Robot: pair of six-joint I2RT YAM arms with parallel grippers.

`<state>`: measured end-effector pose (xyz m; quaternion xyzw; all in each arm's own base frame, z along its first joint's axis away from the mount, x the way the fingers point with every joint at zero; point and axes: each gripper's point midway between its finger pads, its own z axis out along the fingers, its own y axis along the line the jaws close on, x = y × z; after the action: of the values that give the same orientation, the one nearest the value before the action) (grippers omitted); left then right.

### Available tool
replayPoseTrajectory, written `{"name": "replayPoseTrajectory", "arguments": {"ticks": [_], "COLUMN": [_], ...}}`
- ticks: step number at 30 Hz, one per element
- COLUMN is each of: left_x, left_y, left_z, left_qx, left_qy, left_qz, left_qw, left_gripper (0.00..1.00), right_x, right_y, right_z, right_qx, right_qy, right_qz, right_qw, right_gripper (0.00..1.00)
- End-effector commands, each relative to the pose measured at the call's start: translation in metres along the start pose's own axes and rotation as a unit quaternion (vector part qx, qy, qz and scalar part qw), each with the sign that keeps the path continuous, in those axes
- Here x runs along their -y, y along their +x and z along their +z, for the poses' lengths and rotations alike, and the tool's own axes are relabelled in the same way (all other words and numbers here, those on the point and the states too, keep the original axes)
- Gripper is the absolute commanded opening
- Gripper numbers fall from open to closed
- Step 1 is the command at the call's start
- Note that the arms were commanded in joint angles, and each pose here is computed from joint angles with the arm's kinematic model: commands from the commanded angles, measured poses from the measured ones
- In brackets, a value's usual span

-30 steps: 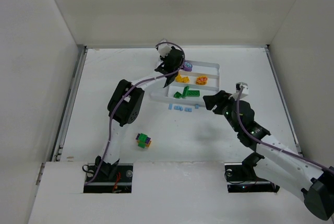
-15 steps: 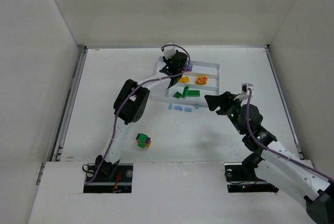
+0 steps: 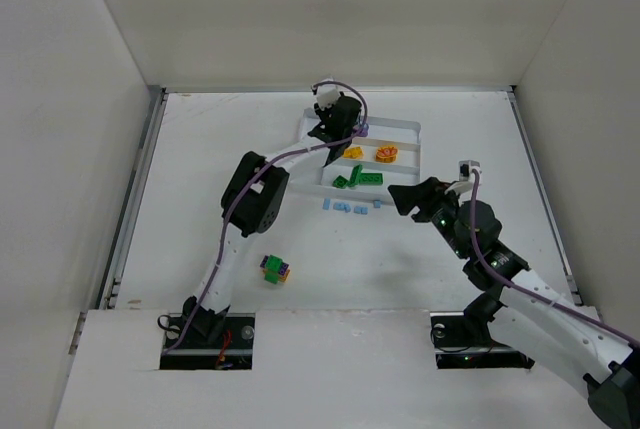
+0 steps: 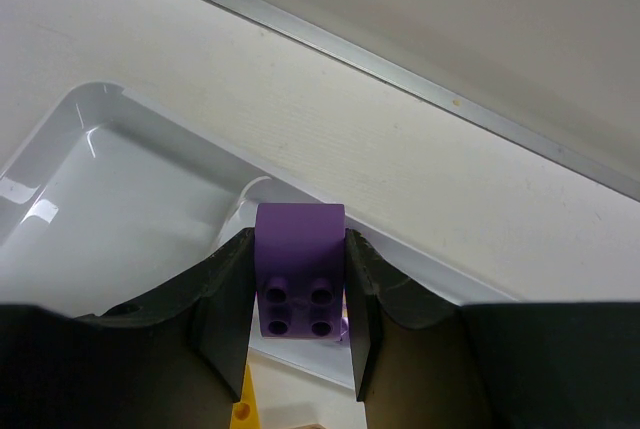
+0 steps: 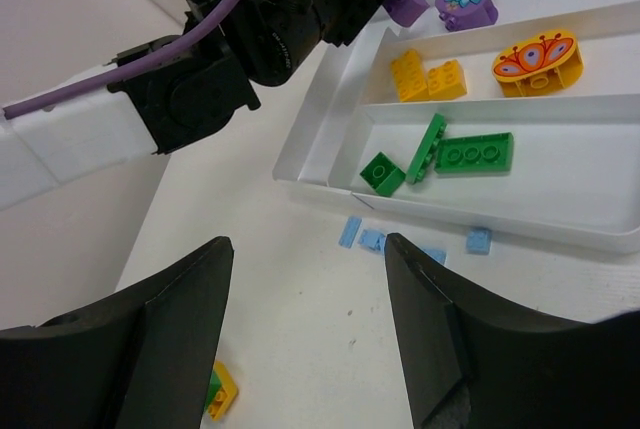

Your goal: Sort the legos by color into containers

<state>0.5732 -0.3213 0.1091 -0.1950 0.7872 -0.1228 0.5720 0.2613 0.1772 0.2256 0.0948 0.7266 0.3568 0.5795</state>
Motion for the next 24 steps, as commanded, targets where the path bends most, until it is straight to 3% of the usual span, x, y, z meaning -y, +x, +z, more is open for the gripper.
{"name": "replayPoseTrajectory", "arguments": {"ticks": [1, 14, 17, 21, 24], "left_x": [0.008, 0.012, 0.021, 0.038, 0.036], "left_y": [-0.017, -0.025, -0.045, -0.088, -0.131], "left_z": [0.001, -0.008, -0.024, -0.059, -0.092], "left_qx": [0.02, 0.017, 0.026, 0.043, 0.066], "left_qy": [0.002, 0.017, 0.04, 0.09, 0.122], "left_qz": [0.0, -0.006, -0.02, -0.041, -0.067], "left_qw": [1.0, 1.0, 0.999, 0.994, 0.988], "left_gripper": [0.33, 0.46, 0.46, 0.46, 0.46], "right_x": [-0.012, -0.015, -0.02, -0.03, -0.044], "right_y": [-0.007, -0.001, 0.006, 0.04, 0.076], "right_z": [0.0, -0.001, -0.001, -0.003, -0.009], "right_qx": [0.011, 0.002, -0.012, -0.066, -0.124], "right_qy": [-0.021, -0.028, -0.035, -0.055, -0.087], "right_qz": [0.005, 0.003, -0.005, -0.031, -0.075], "right_qw": [1.0, 1.0, 0.999, 0.996, 0.986], "right_gripper": [0.68, 0.7, 0.64, 0.44, 0.4]}}
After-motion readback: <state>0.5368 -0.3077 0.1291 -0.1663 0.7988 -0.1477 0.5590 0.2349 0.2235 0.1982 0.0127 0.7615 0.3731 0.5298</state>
